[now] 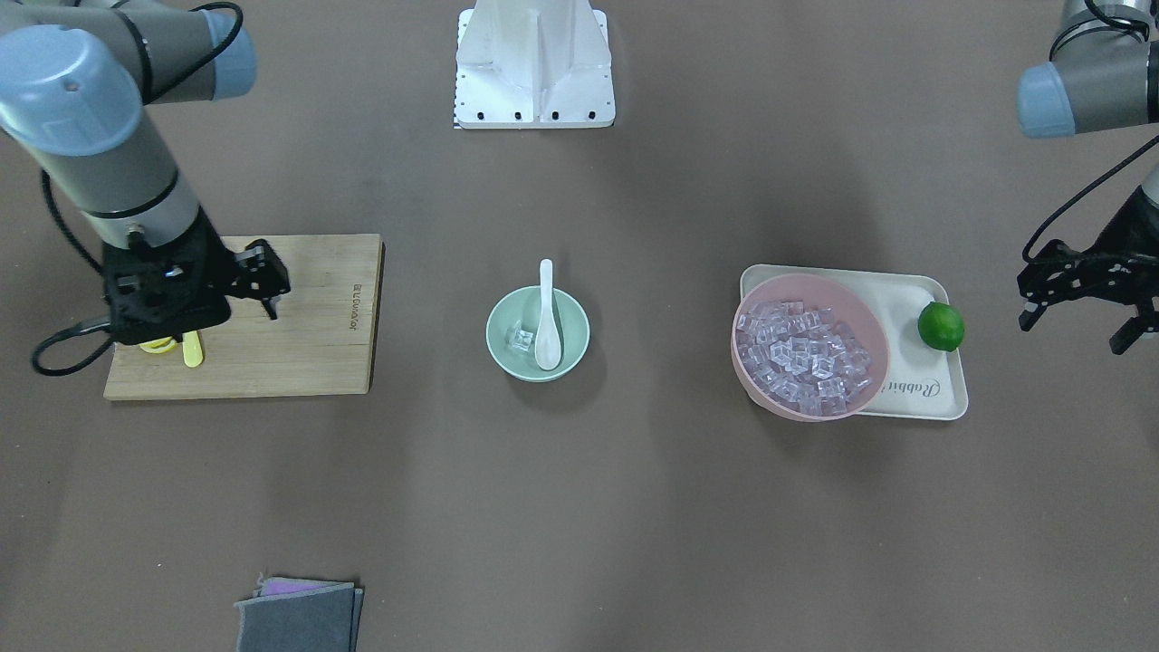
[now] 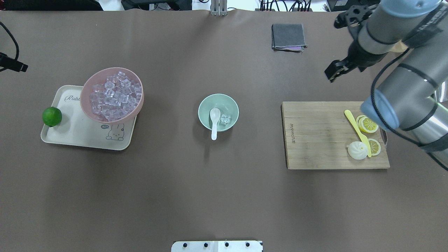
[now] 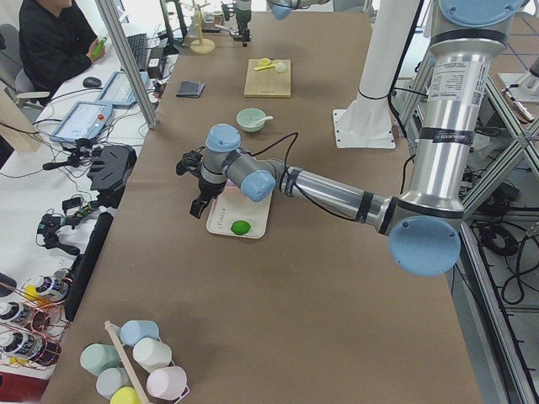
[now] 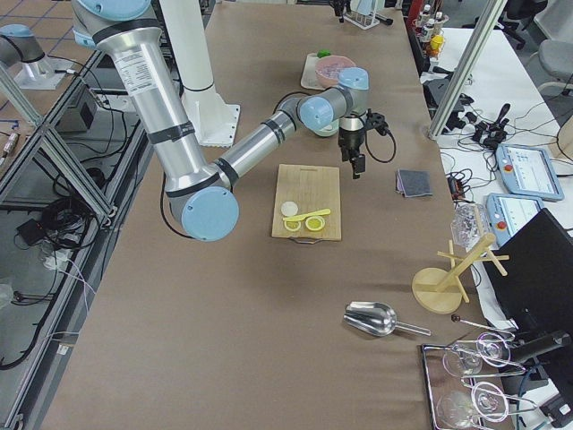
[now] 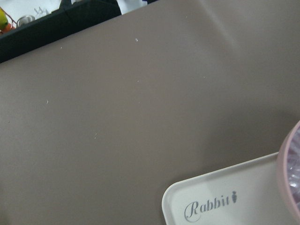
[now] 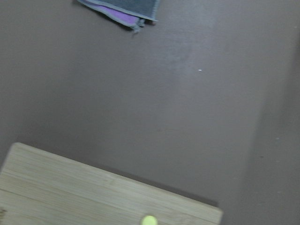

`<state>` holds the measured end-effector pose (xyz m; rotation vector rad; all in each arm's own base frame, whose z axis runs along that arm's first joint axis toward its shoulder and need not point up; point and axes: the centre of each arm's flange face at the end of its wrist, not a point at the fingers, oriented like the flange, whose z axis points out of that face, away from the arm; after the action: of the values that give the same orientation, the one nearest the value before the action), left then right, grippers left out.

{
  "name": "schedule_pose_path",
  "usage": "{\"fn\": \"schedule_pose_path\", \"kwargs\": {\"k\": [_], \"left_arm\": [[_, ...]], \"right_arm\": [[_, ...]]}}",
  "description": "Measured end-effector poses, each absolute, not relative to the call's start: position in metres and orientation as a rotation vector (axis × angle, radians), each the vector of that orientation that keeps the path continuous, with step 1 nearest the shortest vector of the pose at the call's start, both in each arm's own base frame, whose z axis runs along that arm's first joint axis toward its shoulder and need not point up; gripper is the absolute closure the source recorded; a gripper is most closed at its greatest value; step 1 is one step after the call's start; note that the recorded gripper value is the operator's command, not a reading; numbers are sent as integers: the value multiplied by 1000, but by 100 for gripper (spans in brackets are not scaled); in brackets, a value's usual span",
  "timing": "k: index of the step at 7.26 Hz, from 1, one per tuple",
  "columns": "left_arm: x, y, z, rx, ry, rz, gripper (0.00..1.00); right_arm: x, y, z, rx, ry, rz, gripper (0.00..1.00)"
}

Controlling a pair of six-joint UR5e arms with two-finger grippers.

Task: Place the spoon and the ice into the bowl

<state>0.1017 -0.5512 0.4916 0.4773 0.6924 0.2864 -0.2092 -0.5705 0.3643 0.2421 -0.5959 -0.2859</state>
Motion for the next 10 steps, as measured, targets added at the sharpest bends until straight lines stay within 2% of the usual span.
{"fn": "schedule_pose_path", "kwargs": {"k": [2,5,7,10], "left_arm": [[84,-540,516,457,674,282,2],[39,-532,560,381,707,197,2],[-24,-508,583,339,805,82,2],[-59,-482,610,303,825,-10,2]], "right_arm": [[-112,-577,433,210,-560,-298,0],[28,-547,540,127,-690,-223,0],[67,-508,596,79,-792,-178,0],[72,-480,625,16,-829,-101,0]]}}
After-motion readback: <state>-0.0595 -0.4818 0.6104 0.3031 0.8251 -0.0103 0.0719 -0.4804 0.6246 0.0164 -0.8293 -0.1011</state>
